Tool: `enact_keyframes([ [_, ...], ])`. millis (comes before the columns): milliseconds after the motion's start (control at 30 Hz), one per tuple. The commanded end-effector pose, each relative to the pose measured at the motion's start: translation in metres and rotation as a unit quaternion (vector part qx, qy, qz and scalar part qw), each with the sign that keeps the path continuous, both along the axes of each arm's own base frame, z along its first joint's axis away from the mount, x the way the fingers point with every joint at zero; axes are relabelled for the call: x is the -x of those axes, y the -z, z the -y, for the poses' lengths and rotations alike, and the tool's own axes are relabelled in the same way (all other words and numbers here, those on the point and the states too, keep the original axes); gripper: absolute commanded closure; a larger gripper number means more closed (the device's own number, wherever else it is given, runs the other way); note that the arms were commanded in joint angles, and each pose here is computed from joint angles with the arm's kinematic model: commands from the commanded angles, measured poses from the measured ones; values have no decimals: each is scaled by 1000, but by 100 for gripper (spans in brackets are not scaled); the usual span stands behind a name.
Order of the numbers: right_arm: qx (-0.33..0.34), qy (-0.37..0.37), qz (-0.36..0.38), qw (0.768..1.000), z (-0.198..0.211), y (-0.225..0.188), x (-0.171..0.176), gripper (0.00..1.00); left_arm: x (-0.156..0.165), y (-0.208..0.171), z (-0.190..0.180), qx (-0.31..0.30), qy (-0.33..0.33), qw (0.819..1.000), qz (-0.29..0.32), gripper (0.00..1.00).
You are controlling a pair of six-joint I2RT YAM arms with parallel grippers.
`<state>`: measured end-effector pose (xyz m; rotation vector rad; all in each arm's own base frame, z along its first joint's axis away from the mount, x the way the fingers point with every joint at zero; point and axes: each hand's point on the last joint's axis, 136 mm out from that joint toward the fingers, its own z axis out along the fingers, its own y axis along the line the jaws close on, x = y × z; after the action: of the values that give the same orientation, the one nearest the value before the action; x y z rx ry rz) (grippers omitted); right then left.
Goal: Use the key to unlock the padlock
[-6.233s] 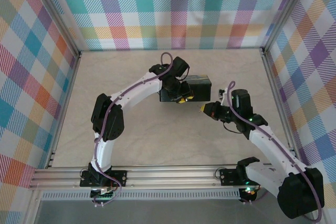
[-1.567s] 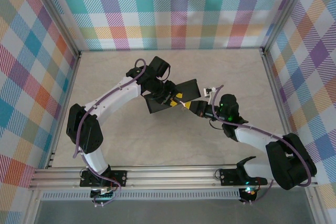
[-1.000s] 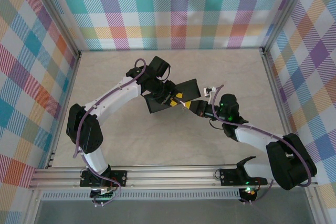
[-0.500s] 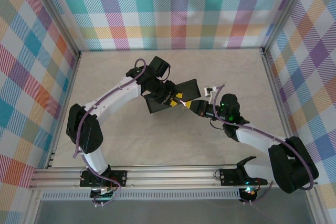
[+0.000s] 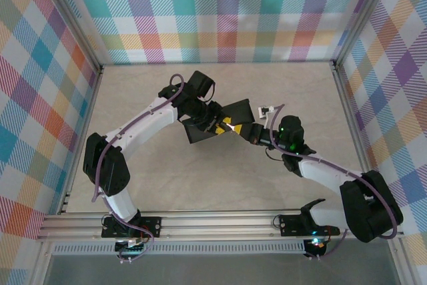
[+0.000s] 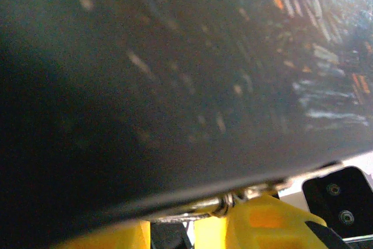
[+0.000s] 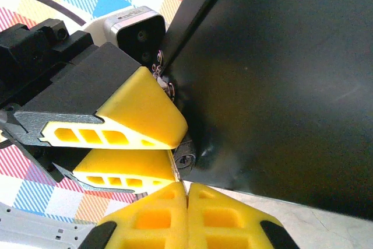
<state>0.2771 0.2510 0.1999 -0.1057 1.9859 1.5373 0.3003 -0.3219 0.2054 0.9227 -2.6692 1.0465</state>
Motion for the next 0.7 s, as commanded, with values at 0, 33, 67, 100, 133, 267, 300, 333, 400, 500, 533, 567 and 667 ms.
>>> enact_keyframes([
  [0,-9,-3,15,1000,-2,-10,-4,100,-5,-53,4,57,13,996,65,94],
  [33,-7,-2,14,1000,-2,-9,-4,100,-5,-53,4,57,12,996,66,94],
  [67,-4,-1,14,1000,-1,-8,-3,100,-5,-53,3,57,11,996,66,94],
  [100,-2,2,16,1000,1,-8,-2,100,-6,-53,2,55,10,996,65,94],
  [133,-2,3,17,1000,2,-9,-2,100,-6,-53,1,54,9,996,65,94],
  [267,1,2,15,1000,5,-10,1,100,-8,-52,-4,50,1,997,66,94],
  [300,1,0,14,1000,5,-9,2,100,-8,-53,-5,50,0,996,67,94],
  [333,2,0,11,1000,5,-7,3,100,-8,-53,-5,51,0,997,66,94],
  [400,2,0,8,1000,6,-3,3,100,-8,-54,-5,52,1,996,66,94],
  [500,-2,-5,9,1000,4,-4,4,100,-8,-54,-4,55,2,996,67,95],
  [533,-4,-9,11,1000,3,-6,4,100,-8,-55,-3,57,3,996,68,95],
  [567,-6,-11,12,1000,2,-8,3,100,-8,-55,-3,58,4,996,68,95],
  [667,-16,-13,21,1000,0,-14,2,100,-8,-55,-2,59,5,996,68,95],
])
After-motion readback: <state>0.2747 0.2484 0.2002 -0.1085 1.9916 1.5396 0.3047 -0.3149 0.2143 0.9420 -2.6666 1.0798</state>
